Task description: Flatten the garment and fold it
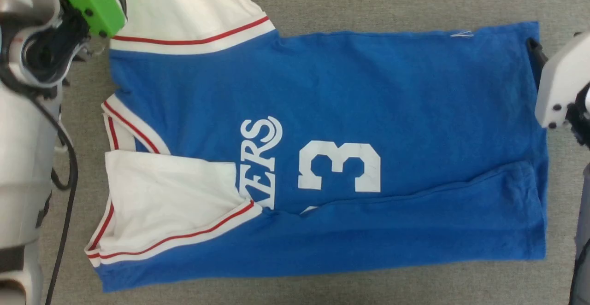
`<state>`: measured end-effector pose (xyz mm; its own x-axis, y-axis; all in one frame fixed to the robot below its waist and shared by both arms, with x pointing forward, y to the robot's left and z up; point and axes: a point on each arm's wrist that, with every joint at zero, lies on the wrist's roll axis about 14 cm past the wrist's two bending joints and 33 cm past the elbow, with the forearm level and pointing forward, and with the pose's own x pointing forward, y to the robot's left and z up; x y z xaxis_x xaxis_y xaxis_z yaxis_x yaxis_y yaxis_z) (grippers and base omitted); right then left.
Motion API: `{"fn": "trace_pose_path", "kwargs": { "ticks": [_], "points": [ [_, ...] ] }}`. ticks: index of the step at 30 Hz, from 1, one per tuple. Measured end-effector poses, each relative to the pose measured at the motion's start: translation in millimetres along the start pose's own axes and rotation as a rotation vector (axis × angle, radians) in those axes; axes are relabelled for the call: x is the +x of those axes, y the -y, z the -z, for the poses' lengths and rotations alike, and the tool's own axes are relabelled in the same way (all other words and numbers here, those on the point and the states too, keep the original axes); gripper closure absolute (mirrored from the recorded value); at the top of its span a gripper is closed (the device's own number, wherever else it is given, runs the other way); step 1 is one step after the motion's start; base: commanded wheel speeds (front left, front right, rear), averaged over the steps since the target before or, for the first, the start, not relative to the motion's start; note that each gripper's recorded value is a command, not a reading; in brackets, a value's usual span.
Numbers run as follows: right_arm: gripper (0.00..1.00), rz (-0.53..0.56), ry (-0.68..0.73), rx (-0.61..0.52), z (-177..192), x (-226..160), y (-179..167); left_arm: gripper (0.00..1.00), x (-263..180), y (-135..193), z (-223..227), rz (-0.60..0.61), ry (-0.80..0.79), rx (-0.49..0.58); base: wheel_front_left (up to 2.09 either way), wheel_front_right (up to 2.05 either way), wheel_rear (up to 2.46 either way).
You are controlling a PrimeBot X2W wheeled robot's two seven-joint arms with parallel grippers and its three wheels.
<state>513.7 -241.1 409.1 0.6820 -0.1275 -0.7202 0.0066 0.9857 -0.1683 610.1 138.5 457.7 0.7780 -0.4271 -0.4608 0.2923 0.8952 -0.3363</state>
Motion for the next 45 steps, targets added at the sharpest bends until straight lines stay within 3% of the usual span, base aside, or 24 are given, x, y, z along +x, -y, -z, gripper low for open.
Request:
{"fn": "trace_pose_path", "kwargs": {
  "ticks": [7, 8, 9, 10, 11, 19, 24, 35, 45],
  "points": [
    [0.00, -0.016, -0.117, -0.087, 8, 25, -12, 1.00, -15, 2, 20, 0.022, 0.018, -0.010, 0.00, 0.00, 0.00],
    [0.05, -0.022, -0.137, -0.093, 12, 27, -15, 1.00, -16, 1, 22, 0.020, 0.018, -0.012, 0.00, 0.00, 0.00],
    [0.65, -0.027, -0.156, -0.099, 15, 29, -17, 1.00, -18, 0, 23, 0.019, 0.023, -0.015, 0.00, 0.00, 0.00],
    [0.88, -0.031, -0.171, -0.100, 15, 30, -19, 1.00, -19, -1, 22, 0.018, 0.030, -0.018, 0.00, 0.00, 0.00],
    [1.00, -0.040, -0.176, -0.093, 13, 31, -21, 1.00, -21, -2, 20, 0.015, 0.046, -0.017, 0.00, 0.00, 0.00],
    [1.00, -0.051, -0.028, -0.031, -17, 7, -18, 1.00, -50, 10, -13, 0.061, 0.190, -0.047, 0.00, 0.00, 0.00],
    [1.00, -0.048, 0.017, 0.013, -6, -16, -7, 1.00, -82, 15, -10, 0.065, 0.226, -0.082, 0.00, 0.00, 0.00],
    [1.00, -0.062, 0.041, 0.167, 38, -67, 4, 1.00, -151, 20, 57, -0.015, 0.201, -0.295, 0.00, 0.00, 0.00],
    [1.00, -0.086, -0.025, 0.223, 81, -81, -3, 1.00, -183, 13, 134, -0.140, 0.097, -0.464, 0.00, 0.00, 0.00]
  ]
}}
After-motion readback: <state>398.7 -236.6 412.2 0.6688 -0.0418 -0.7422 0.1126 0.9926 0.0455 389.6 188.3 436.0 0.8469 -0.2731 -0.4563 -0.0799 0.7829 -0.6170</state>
